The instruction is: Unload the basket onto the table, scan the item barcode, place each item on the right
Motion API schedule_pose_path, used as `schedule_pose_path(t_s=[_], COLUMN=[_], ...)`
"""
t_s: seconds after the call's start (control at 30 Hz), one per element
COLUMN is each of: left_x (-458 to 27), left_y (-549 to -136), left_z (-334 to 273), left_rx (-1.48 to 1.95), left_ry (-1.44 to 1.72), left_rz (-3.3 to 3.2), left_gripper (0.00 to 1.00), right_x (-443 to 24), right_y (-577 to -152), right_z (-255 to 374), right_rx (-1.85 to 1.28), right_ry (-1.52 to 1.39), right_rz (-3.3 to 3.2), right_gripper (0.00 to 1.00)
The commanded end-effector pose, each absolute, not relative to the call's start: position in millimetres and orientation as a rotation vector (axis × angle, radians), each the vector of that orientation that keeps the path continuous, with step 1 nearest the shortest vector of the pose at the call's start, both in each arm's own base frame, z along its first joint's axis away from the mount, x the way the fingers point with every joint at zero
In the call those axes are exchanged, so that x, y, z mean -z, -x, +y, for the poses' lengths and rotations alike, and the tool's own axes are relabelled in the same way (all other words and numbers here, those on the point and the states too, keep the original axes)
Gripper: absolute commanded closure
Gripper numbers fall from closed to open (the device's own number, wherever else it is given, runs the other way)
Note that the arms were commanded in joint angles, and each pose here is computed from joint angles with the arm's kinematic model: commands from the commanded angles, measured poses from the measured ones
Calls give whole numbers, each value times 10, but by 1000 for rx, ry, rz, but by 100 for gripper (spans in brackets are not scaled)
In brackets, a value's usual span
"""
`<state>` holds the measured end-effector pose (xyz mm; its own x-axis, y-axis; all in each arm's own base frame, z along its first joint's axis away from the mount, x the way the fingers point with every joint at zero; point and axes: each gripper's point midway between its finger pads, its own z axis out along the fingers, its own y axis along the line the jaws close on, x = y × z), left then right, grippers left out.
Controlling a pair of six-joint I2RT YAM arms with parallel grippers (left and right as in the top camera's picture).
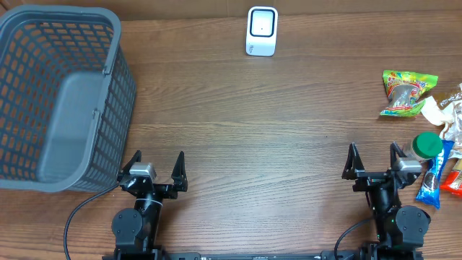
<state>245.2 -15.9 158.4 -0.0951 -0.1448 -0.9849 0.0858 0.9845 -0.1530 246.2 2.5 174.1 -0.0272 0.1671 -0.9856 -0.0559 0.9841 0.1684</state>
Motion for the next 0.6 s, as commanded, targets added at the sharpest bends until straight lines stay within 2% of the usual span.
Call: schedule_pose_path(t_s=[0.0, 0.57], left_x=[-1577, -1577], left_y=[-2453, -2453], left_z=[-125, -125], left_rx=[159, 159], left_ry=[37, 37], left_rz=[1649, 1649], left_gripper=[0, 0], right_x=[-1737, -1720], right_y=[-2458, -2461], right_z=[25, 0], right_rx=[-169, -154], right_ry=[-75, -82], right_rz=[1579, 1585], right_gripper=[0, 0])
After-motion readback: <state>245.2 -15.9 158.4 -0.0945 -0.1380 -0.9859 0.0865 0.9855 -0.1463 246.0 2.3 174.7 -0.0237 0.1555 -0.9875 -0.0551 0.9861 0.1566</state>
